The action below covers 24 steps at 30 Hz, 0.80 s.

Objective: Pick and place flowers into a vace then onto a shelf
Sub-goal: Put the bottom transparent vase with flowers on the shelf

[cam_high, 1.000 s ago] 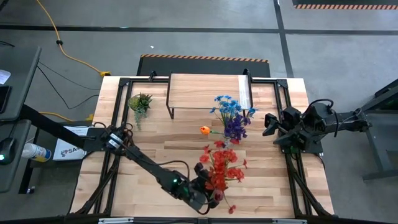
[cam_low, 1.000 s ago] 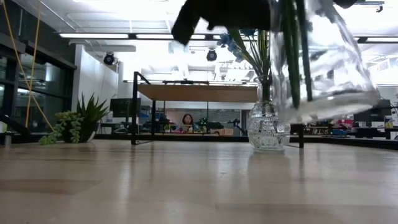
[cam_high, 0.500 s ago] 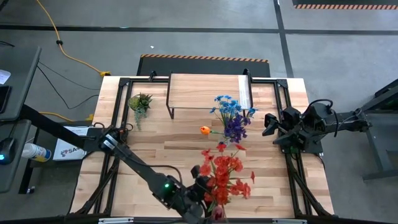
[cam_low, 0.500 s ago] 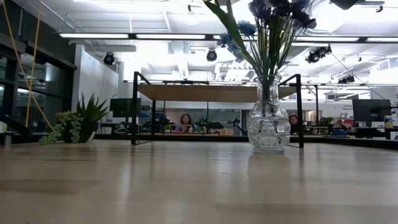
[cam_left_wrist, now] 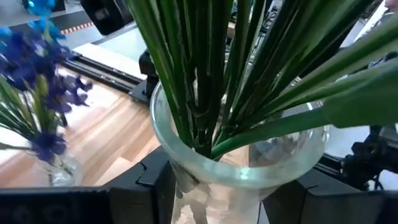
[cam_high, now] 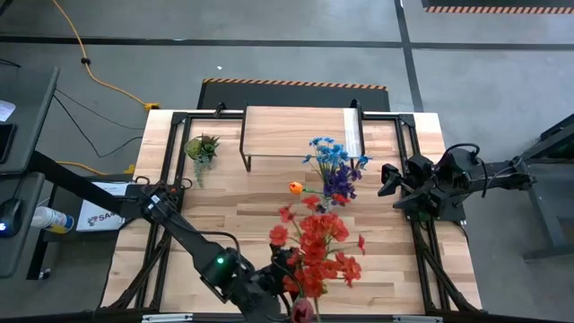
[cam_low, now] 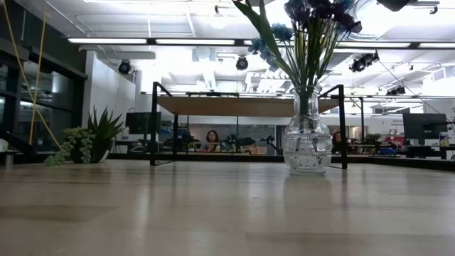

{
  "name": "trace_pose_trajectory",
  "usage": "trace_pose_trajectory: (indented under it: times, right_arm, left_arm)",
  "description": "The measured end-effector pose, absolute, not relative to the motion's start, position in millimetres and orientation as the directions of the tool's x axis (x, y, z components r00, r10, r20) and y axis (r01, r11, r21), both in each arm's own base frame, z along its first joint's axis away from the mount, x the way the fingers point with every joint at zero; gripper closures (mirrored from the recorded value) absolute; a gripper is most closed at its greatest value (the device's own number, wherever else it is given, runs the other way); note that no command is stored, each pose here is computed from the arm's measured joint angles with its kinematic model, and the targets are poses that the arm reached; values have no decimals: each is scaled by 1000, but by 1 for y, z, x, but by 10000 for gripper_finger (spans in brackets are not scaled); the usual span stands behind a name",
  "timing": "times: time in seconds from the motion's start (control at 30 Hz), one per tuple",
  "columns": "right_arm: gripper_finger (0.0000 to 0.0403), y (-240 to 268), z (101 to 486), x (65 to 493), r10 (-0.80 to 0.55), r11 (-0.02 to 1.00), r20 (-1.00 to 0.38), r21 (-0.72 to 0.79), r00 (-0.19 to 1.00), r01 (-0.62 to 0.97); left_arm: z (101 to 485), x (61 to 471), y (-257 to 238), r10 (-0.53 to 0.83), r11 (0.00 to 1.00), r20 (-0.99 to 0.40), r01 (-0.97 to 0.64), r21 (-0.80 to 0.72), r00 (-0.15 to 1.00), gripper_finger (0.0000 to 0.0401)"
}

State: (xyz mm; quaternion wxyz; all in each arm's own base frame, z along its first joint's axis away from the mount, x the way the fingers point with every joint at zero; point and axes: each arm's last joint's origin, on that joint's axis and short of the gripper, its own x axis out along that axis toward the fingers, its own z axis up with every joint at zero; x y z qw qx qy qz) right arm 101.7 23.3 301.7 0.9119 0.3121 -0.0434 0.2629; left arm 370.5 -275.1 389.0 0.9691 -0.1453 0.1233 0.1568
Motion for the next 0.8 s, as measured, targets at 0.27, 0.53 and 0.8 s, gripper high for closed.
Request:
trace_pose_trajectory:
  times: [0.27,0.53,0.8]
  right_arm:
    - [151,23,301,102,453,677,240,534,859,-506]
    - [151,23,300,102,454,679,224,539,863,-497]
    - [151,23,300,102,453,692,223,523,863,-498]
  left_arm:
    - [430,352,-259,294,899,-242,-353,-259,925,191]
    - [464,327,-235,347,888,-204,-391,-241,915,191]
    - [497,299,-206,396,873,-164,-426,-237,903,191]
